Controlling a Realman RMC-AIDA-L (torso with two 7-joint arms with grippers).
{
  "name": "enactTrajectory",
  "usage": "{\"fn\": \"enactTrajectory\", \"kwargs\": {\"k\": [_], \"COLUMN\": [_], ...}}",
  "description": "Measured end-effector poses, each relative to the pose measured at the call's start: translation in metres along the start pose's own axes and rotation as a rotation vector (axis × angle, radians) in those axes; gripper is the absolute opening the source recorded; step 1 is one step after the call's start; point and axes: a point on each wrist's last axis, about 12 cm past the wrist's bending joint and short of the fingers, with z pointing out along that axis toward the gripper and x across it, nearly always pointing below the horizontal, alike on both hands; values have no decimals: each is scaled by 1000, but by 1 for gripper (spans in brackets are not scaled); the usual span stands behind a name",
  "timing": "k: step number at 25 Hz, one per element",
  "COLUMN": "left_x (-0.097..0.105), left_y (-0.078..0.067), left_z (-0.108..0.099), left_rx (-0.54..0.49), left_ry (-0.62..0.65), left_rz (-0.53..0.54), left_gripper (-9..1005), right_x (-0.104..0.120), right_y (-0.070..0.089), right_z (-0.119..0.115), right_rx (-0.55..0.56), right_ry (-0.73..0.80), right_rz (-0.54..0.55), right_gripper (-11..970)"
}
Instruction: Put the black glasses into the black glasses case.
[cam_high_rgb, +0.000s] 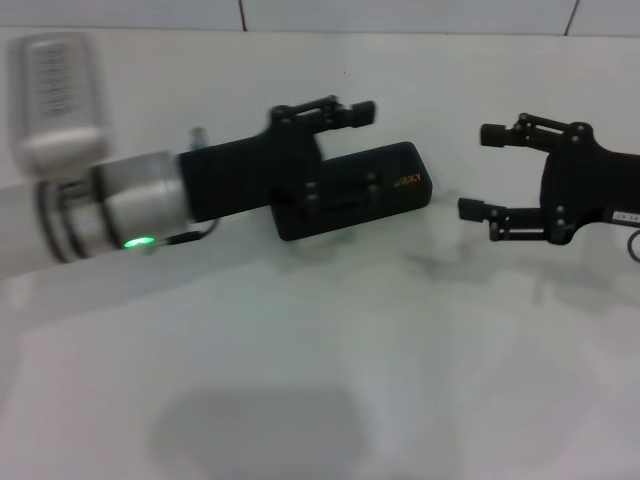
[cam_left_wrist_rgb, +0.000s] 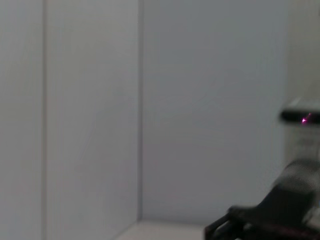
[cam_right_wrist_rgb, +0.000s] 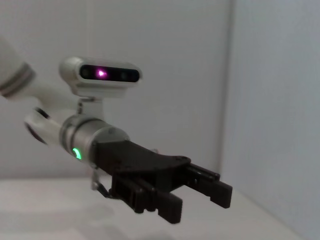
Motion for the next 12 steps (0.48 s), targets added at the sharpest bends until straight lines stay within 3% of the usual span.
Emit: {"fn": "enactTrajectory", "kwargs": {"k": [6,12], "left_x": [-8,-4], "left_y": [-9,-15], "left_z": [-41,-55], "left_rx": [53,48], "left_ry": [-80,-81], "left_rz": [15,18], "left_gripper": [709,709], "right_x": [-8,-7], "right_y": [9,12], "right_z": [10,26], "right_rx": [-93,-152], "right_ry": [-120,-146], "right_rz": [-80,-75], "right_gripper": [843,843]}}
